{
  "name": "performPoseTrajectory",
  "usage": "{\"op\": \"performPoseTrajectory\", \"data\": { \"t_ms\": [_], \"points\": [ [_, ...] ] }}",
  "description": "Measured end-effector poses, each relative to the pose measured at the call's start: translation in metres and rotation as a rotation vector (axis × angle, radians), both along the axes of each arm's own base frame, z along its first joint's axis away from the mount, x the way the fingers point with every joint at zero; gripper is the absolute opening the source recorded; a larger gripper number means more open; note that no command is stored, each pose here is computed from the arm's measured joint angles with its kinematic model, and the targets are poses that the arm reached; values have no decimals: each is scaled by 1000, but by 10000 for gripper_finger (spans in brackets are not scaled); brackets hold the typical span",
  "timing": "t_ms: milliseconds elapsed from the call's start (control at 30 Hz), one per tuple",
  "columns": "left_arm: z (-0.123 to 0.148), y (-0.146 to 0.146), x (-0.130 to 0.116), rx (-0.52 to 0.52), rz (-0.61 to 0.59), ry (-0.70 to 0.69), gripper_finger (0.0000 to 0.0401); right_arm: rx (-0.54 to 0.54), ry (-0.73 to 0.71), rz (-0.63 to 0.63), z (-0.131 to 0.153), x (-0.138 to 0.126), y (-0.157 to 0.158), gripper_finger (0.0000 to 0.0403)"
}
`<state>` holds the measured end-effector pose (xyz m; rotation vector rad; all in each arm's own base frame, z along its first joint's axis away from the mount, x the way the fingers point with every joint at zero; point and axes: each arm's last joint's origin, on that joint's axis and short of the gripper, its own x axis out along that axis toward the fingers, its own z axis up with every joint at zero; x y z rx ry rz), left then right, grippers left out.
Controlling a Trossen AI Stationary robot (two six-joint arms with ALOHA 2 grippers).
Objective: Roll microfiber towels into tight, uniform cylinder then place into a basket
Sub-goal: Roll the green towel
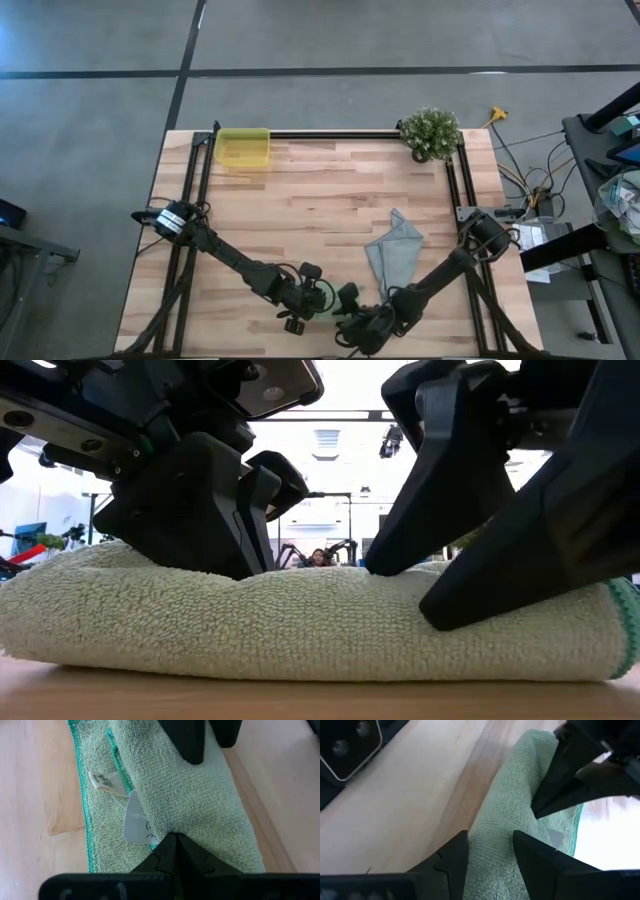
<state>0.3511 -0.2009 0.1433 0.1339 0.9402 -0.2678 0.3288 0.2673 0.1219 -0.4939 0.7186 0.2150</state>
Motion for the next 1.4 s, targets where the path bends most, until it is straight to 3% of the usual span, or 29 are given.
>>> {"op": "performPoseTrajectory", "data": {
  "t_ms": [1400],
  "points": [
    [-1,1,0,-8,6,-11,0,97,63,-49,-14,6,-20,160]
  ]
}}
